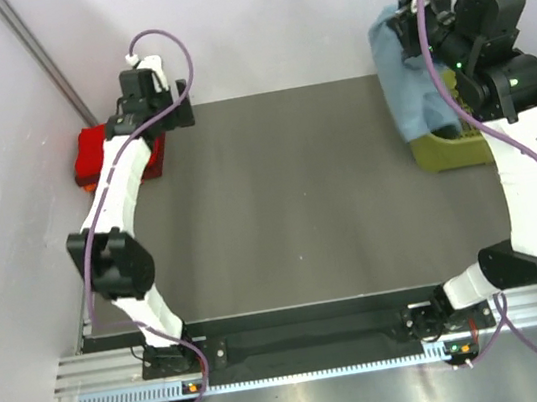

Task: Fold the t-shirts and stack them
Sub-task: Grab the tshirt from the pile, then move the tshirt to the center of the board

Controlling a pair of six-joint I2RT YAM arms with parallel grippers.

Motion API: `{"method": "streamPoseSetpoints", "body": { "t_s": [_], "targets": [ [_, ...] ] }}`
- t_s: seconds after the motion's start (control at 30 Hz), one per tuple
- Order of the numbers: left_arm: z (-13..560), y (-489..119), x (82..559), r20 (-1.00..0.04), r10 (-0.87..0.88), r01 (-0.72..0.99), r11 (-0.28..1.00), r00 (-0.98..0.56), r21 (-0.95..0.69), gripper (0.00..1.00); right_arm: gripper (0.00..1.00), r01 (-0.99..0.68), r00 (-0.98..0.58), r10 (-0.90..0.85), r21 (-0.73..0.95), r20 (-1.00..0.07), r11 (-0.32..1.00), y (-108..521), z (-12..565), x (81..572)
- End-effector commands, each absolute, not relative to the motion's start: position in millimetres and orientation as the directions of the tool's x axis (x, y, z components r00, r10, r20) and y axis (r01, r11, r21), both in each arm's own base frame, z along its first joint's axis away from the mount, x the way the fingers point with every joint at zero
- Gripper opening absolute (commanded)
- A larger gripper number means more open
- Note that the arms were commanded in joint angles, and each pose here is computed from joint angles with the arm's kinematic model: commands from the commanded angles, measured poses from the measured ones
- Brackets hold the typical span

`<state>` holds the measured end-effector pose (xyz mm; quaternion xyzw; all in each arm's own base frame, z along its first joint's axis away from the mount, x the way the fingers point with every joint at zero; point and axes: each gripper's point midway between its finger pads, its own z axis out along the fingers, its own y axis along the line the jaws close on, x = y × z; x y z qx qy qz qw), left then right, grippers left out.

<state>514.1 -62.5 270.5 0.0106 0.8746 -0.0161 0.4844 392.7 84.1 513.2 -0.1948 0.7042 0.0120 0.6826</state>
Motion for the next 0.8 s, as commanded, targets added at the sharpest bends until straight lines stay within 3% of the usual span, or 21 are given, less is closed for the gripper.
{"method": "streamPoseSetpoints", "body": {
  "t_s": [0.0, 0.17, 0.4, 0.5, 0.77],
  "targets": [
    [303, -77, 486, -0.885, -0.049, 0.089, 0.991, -0.464, -0.101, 0.96, 0.02, -0.398, -0.044, -0.249, -0.212, -0.967, 0.893, 120, 499, 371],
    [314, -83, 461, -0.898, -0.097, 0.121, 0.979, -0.428, -0.164, 0.95, 0.01, -0.492, -0.040, -0.238, -0.188, -0.970, 0.850, 149, 493, 356],
    [318, -72, 452, -0.901, -0.120, 0.084, 0.982, -0.417, -0.169, 0.94, 0.00, -0.682, 0.175, -0.290, -0.328, -0.941, 0.654, 248, 523, 321],
    [322, -53, 455, -0.906, -0.128, 0.022, 0.989, -0.404, -0.149, 0.93, 0.00, -0.734, 0.274, -0.203, -0.341, -0.940, 0.588, 283, 552, 301],
    [332, -12, 458, -0.921, -0.127, -0.080, 0.991, -0.369, -0.105, 0.93, 0.00, -0.683, 0.463, 0.037, -0.330, -0.885, 0.651, 286, 635, 293]
  ]
}}
